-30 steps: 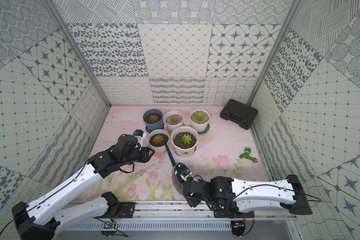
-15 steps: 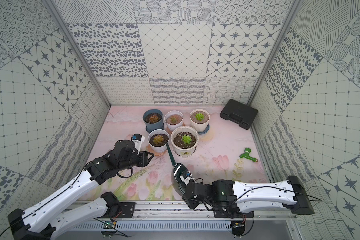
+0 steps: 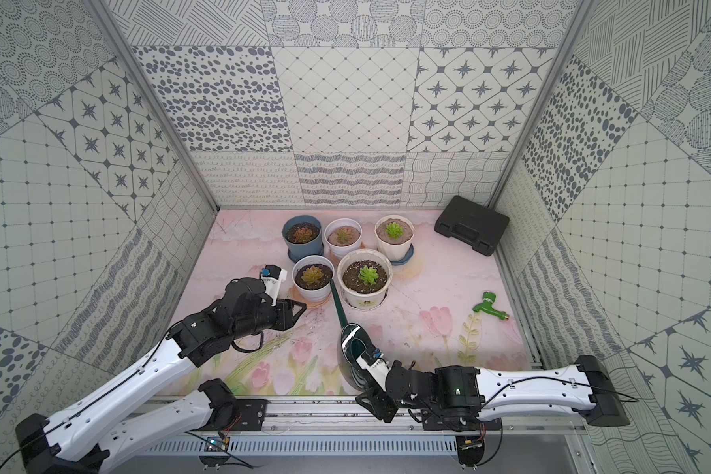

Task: Water the succulent around the soil edge
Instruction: Pick up the watering can from the center of the board.

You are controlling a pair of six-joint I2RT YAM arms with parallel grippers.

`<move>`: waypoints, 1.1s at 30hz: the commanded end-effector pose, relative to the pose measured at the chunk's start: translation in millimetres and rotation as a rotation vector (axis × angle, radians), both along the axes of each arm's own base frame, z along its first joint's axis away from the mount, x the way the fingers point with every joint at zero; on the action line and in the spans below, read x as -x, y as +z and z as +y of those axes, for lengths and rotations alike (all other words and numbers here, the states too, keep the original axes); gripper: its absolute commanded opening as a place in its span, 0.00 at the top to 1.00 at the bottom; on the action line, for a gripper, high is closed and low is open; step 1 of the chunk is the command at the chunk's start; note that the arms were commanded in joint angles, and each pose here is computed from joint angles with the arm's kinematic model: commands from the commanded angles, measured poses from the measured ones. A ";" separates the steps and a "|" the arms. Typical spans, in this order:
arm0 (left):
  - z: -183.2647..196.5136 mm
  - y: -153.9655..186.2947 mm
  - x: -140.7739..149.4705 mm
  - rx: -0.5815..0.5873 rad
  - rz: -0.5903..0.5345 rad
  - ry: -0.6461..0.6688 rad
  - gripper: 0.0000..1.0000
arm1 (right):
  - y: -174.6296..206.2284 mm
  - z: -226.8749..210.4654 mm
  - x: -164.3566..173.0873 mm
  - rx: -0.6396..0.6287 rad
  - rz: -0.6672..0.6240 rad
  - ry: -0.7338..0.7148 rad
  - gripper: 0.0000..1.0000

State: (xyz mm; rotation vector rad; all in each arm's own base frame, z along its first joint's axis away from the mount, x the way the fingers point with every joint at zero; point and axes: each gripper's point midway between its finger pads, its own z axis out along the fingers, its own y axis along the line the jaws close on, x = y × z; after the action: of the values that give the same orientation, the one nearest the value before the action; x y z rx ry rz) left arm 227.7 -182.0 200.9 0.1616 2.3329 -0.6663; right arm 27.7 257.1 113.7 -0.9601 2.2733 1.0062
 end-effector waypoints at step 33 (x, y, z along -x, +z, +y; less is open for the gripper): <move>13.1 78.8 9.7 -0.009 -0.150 -0.033 0.51 | 107.6 32.7 7.1 -0.226 -0.050 0.068 1.00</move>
State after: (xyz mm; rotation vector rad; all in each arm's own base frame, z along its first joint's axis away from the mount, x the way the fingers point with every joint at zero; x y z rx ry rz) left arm 226.9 -178.6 277.9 0.1888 2.1818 -0.7013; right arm 20.2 285.0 184.0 -0.9901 2.1509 1.1331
